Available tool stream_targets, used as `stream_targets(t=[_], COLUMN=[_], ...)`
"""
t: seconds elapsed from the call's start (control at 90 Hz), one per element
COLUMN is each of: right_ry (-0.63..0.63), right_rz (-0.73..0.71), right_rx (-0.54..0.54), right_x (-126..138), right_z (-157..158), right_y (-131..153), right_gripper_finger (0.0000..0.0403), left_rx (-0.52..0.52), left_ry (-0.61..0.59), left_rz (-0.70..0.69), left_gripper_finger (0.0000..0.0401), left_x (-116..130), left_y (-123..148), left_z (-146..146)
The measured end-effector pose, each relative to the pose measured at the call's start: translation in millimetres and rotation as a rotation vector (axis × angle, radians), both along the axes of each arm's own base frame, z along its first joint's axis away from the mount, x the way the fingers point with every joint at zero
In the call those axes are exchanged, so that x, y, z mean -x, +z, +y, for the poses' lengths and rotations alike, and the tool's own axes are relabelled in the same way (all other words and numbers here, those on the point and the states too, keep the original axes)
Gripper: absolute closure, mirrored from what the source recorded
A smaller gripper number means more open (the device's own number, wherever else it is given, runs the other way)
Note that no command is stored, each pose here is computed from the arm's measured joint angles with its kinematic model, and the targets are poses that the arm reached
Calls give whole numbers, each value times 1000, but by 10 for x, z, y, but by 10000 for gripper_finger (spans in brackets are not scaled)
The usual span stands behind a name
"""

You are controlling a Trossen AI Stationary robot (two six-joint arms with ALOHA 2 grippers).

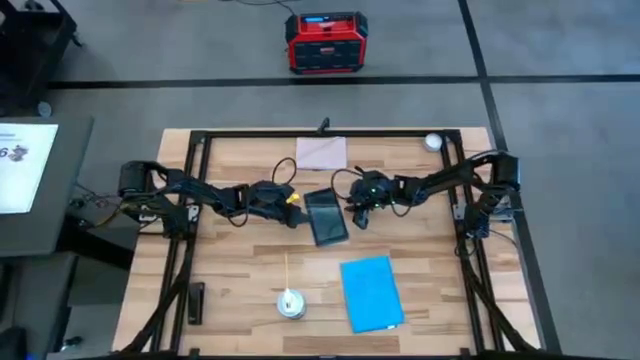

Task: Apply microfiber cloth
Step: Spray the front of the tablet using the spray bottle

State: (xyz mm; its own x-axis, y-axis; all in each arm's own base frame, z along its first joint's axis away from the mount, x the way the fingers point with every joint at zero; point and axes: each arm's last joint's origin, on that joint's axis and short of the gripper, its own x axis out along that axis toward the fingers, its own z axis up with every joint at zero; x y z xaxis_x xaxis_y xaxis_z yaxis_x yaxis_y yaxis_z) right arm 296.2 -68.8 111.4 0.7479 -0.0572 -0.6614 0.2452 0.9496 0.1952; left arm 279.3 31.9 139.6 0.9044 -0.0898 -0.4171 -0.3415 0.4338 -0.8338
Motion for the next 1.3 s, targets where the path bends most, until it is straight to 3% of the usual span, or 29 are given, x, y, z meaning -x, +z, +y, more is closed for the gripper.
stream_targets(t=[0.144, 0.267, 0.411, 0.5, 0.633, 0.7, 0.811, 0.856, 0.978, 1.156, 1.3], right_ry=[39, 42, 1, -57, -101, -125, -137, -145, -194, -230, -212], right_rz=[38, 47, 72, 66, 43, 22, 12, 10, 85, 157, 77], right_rx=[-23, 17, 131, 218, 244, 217, 207, 208, 218, 300, 307], right_x=[2, 64, 195, 303, 459, 502, 535, 540, 601, 718, 844], right_z=[92, 141, 220, 279, 350, 367, 362, 345, 274, 332, 443], right_y=[77, 244, 492, 690, 909, 971, 1010, 1016, 1025, 1273, 1520], right_gripper_finger=[164, 133, 128, 131, 177, 231, 357, 383, 399, 402, 403], left_rx=[46, 73, -25, -128, -273, -300, -316, -327, -460, -739, -769], left_ry=[-1, 23, -11, -86, -246, -286, -291, -280, -247, -218, -160], left_rz=[0, 0, -36, -126, -193, -117, 57, 91, 22, -246, -381], left_gripper_finger=[401, 401, 401, 401, 401, 401, 401, 401, 401, 401, 397], left_x=[-8, -9, -13, -15, 47, 120, 306, 397, 656, 1086, 1326], left_y=[4, 7, 30, 125, 251, 230, 200, 239, 553, 1124, 1388], left_z=[-63, -47, -3, 46, 116, 133, 216, 269, 436, 483, 357])
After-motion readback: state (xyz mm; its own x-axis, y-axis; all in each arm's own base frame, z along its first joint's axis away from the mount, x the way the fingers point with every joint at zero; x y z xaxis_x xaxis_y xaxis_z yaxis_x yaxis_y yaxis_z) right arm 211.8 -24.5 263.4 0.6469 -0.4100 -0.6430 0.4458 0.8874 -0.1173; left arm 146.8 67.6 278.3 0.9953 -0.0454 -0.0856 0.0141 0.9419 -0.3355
